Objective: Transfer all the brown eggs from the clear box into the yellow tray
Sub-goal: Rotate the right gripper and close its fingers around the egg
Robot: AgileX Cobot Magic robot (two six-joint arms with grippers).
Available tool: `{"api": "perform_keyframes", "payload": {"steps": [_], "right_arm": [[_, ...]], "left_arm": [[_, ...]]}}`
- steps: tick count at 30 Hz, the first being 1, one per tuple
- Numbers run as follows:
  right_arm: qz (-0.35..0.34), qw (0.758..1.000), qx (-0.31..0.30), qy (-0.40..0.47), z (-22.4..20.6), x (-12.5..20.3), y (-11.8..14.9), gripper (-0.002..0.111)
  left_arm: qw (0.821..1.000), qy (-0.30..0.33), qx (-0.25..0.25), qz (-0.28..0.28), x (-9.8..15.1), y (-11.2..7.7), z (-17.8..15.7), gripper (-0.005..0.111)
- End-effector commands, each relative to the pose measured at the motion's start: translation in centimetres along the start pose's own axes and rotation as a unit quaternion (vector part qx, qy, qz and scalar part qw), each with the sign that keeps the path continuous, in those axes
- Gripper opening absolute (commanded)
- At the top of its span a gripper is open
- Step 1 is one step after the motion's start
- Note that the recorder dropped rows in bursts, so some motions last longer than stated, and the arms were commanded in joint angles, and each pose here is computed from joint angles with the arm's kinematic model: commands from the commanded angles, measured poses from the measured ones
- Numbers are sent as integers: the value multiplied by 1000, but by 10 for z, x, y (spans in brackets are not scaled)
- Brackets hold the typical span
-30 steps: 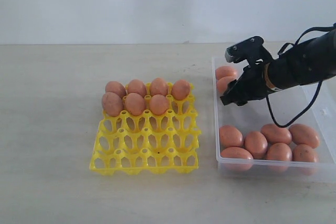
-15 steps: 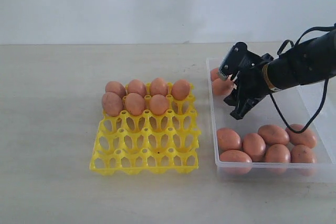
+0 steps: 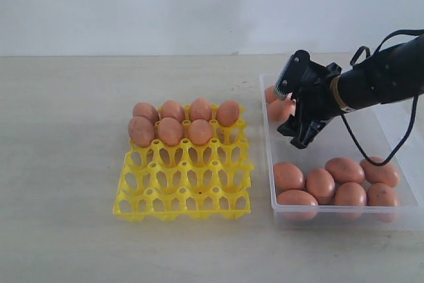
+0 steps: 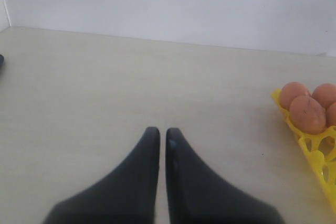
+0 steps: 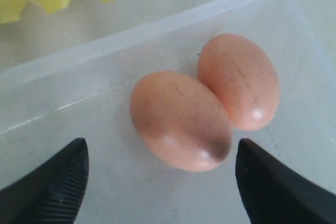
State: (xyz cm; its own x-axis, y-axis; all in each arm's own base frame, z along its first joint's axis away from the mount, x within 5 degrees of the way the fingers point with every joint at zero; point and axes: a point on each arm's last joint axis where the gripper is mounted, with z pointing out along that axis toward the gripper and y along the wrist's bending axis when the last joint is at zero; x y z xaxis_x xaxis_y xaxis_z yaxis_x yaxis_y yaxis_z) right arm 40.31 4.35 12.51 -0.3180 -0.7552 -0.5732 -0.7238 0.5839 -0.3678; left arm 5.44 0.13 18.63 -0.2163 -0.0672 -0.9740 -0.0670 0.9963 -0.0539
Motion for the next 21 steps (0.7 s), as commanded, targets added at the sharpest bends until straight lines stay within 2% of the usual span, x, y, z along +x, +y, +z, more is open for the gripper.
{"api": "perform_keyframes", "payload": {"steps": [1,5,12,14,19,21], "right_arm": [[-6,1000,0,-25,-12,-10,-4,68],[-9,999,-27,-44,-11,-12,1,68],[-6,1000,-10,-13,-2,-2,0,68],[-6,1000,-21,-22,-2,-4,2,65],[-10,1000,-20,-22,-2,-4,2,47],[-10,1000,-15,-18,-2,-3,1,44]], "left_arm": [[1000,-1,-1,1,1,0,0,4],[1000,-1,-1,1,1,0,0,4],[1000,-1,-1,1,1,0,0,4],[1000,-1,-1,1,1,0,0,4],[1000,-1,-1,1,1,0,0,4],[1000,-1,-1,1,1,0,0,4]]}}
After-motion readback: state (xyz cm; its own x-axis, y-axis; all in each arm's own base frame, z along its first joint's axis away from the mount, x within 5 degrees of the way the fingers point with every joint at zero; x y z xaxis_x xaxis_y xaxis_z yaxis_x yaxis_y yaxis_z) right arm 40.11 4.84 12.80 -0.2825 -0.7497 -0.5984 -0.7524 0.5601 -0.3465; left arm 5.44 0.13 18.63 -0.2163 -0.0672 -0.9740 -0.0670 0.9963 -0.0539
